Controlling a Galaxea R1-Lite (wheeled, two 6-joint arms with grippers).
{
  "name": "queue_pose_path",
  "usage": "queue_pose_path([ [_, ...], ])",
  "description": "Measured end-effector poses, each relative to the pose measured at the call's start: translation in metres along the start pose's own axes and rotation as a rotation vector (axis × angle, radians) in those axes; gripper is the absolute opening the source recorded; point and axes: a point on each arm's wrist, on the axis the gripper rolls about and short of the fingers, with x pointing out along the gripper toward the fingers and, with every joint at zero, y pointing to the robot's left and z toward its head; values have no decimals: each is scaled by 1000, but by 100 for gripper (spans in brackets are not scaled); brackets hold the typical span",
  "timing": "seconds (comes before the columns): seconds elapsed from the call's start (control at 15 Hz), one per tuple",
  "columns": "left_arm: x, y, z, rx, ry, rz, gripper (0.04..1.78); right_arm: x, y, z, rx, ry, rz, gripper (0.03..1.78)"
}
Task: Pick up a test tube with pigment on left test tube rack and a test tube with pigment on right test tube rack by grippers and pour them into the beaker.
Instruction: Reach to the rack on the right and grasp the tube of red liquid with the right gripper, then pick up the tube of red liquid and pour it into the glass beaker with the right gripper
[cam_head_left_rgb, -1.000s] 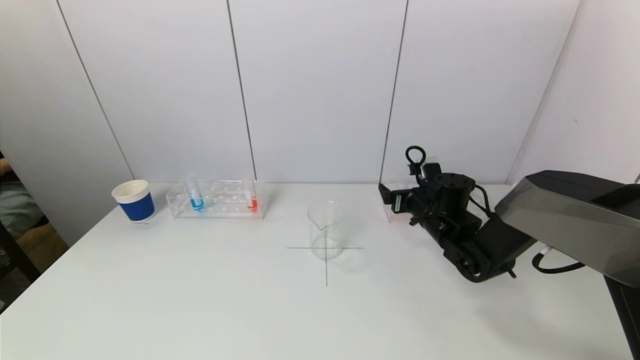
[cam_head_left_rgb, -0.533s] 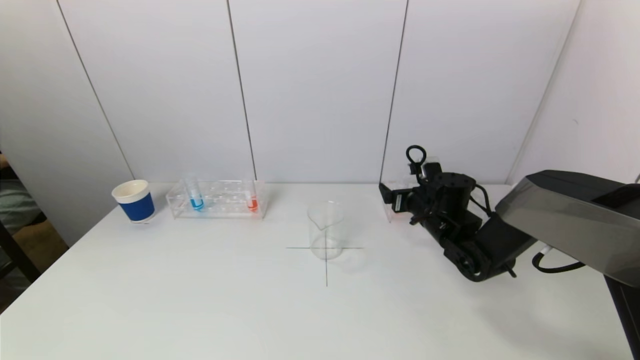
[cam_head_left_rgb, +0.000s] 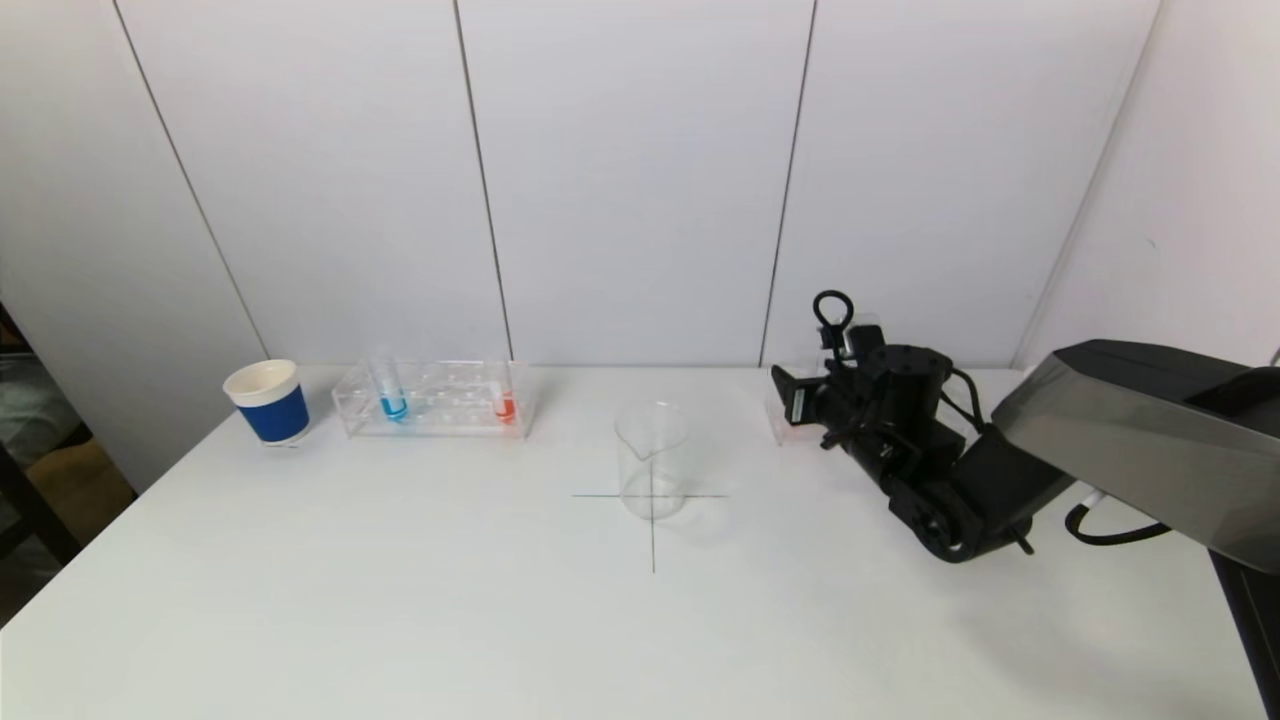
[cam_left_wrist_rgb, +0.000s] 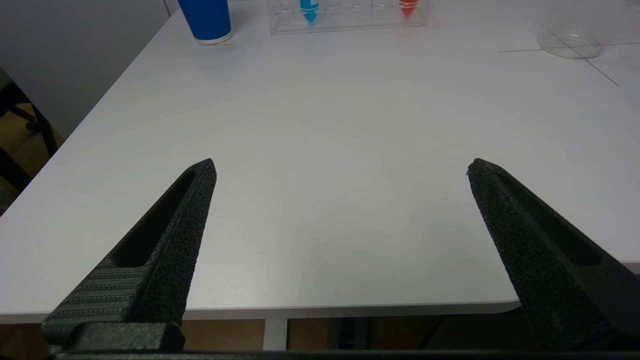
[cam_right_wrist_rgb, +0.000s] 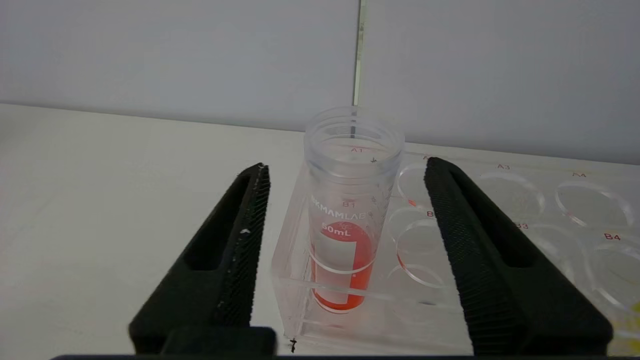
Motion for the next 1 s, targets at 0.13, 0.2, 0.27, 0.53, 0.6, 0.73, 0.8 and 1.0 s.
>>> queue_pose_path([
  [0.13, 0, 0, 0, 0, 0, 0, 176, 0, 0, 0, -1, 1, 0, 73],
  [0.2, 0, 0, 0, 0, 0, 0, 176, 0, 0, 0, 0, 2, 0, 57],
  [0.27, 0, 0, 0, -1, 0, -1, 176, 0, 0, 0, 0, 2, 0, 49],
  [0.53, 0, 0, 0, 0, 0, 0, 176, 0, -1, 0, 1, 1, -2, 46],
  [0.6, 0, 0, 0, 0, 0, 0, 176, 0, -1, 0, 2, 1, -2, 46],
  [0.73, 0, 0, 0, 0, 0, 0, 176, 0, -1, 0, 2, 1, -3, 46],
  [0.8, 0, 0, 0, 0, 0, 0, 176, 0, -1, 0, 2, 1, -2, 46],
  [1.0, 0, 0, 0, 0, 0, 0, 176, 0, -1, 0, 1, 2, -3, 46],
])
